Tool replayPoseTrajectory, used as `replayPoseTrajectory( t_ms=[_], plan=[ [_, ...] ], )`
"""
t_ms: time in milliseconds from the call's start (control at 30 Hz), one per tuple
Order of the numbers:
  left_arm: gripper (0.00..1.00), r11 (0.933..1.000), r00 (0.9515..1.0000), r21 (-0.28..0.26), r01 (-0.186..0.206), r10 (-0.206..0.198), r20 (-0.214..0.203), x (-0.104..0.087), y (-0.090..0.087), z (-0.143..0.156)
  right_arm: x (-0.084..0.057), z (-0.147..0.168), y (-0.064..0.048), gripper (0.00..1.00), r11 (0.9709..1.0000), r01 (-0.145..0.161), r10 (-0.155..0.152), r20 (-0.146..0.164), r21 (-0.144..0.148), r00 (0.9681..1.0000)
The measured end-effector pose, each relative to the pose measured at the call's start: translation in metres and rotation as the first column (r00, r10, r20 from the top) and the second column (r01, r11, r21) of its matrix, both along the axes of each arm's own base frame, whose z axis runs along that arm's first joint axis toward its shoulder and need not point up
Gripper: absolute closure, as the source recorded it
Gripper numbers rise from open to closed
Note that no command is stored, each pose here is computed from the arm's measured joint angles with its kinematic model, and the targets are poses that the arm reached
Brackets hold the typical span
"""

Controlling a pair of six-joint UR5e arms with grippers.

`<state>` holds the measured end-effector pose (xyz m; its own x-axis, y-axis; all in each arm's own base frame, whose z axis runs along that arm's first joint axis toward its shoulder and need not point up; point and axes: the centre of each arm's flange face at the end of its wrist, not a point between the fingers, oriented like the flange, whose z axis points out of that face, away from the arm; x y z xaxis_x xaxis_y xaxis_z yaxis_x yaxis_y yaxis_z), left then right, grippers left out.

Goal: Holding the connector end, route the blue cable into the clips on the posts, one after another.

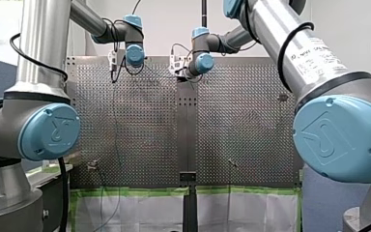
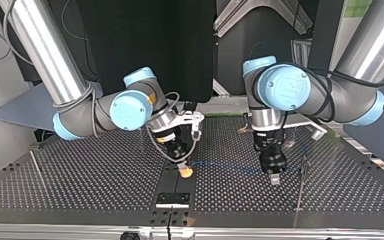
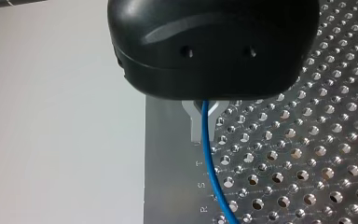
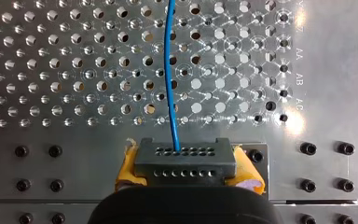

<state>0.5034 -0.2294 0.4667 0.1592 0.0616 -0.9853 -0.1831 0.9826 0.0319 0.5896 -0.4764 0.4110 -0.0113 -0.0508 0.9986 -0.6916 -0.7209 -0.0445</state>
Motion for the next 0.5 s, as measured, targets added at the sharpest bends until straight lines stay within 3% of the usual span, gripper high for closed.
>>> replayPoseTrajectory(
  t_ms=[300, 500],
  plan=[
    [1.0, 0.9996, 0.9996, -0.003, 0.027, -0.027, -0.005, 0.001, -0.005, -0.003, 0.0, 0.0, 0.0, 1.0, 1.0, -0.001, 0.001, 0.0, 0.0, 1.0],
    [1.0, 0.9983, 0.9969, -0.013, 0.057, -0.057, -0.053, 0.004, -0.014, -0.022, 0.0, -0.003, 0.001, 1.0, 1.0, 0.002, -0.002, -0.005, 0.005, 1.0]
  ],
)
